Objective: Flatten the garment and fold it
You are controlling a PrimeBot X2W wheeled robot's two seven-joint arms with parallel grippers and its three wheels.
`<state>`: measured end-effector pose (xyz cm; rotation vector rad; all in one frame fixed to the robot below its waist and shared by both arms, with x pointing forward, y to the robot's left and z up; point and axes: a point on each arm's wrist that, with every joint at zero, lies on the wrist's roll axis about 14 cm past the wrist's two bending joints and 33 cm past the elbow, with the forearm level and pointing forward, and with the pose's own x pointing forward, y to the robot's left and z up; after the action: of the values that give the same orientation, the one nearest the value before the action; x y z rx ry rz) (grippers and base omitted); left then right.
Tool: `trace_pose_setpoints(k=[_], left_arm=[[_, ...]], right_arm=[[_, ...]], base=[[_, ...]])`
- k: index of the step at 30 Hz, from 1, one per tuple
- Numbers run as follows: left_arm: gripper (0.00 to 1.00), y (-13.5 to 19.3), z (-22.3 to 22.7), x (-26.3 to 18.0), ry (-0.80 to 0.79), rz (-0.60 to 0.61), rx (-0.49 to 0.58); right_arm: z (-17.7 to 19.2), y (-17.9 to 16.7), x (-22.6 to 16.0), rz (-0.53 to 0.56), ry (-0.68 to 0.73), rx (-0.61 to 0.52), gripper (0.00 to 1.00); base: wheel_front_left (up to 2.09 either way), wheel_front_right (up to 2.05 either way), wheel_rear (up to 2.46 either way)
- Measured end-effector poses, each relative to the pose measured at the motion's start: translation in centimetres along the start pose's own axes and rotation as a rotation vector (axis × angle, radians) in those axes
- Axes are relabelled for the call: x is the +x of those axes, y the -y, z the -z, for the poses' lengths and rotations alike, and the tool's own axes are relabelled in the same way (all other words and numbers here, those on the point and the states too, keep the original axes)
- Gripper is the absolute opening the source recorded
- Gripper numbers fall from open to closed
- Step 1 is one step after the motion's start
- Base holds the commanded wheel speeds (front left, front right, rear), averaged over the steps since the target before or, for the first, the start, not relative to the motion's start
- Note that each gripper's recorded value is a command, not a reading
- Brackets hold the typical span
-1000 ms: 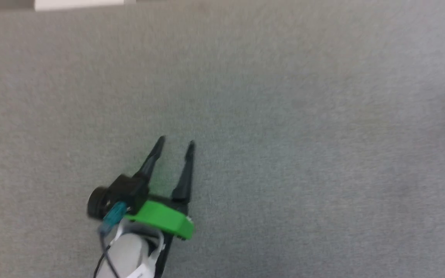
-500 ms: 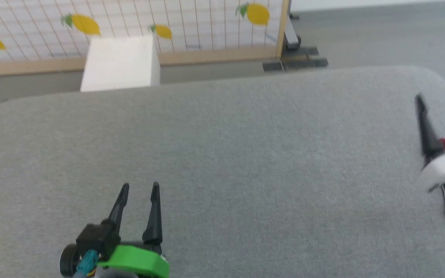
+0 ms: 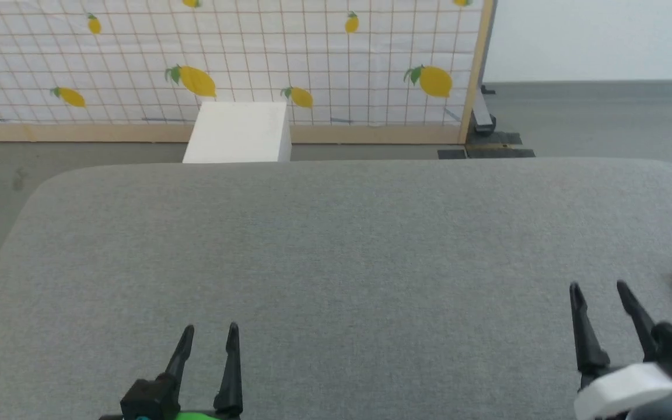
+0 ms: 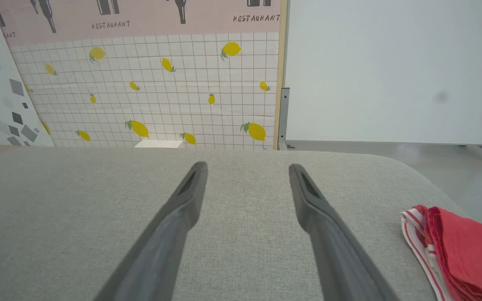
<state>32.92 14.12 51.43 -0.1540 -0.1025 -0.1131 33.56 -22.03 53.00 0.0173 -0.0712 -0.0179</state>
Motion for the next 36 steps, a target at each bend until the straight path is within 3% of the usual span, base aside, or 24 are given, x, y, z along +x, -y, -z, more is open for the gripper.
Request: trace_pose_setpoints(k=[16, 17, 36], left_arm=[[1.0, -0.7, 1.0, -0.7, -0.033, -0.018, 0.017], [0.0, -0.7, 1.0, -0.7, -0.034, -0.019, 0.017], [0.0, -1.0, 1.4, -0.6, -0.063, -0.025, 0.033]], right_arm=[[2.5, -1.1, -1.6, -0.008, -0.065, 0.016, 1.0], [2.5, -1.1, -1.6, -0.007, -0.066, 0.016, 0.0], [2.8, -1.5, -1.4, -0.019, -0.082, 0.015, 0.0]], base=[[0.0, 0.0, 0.0], [0.0, 0.0, 0.0], [0.0, 0.0, 0.0]])
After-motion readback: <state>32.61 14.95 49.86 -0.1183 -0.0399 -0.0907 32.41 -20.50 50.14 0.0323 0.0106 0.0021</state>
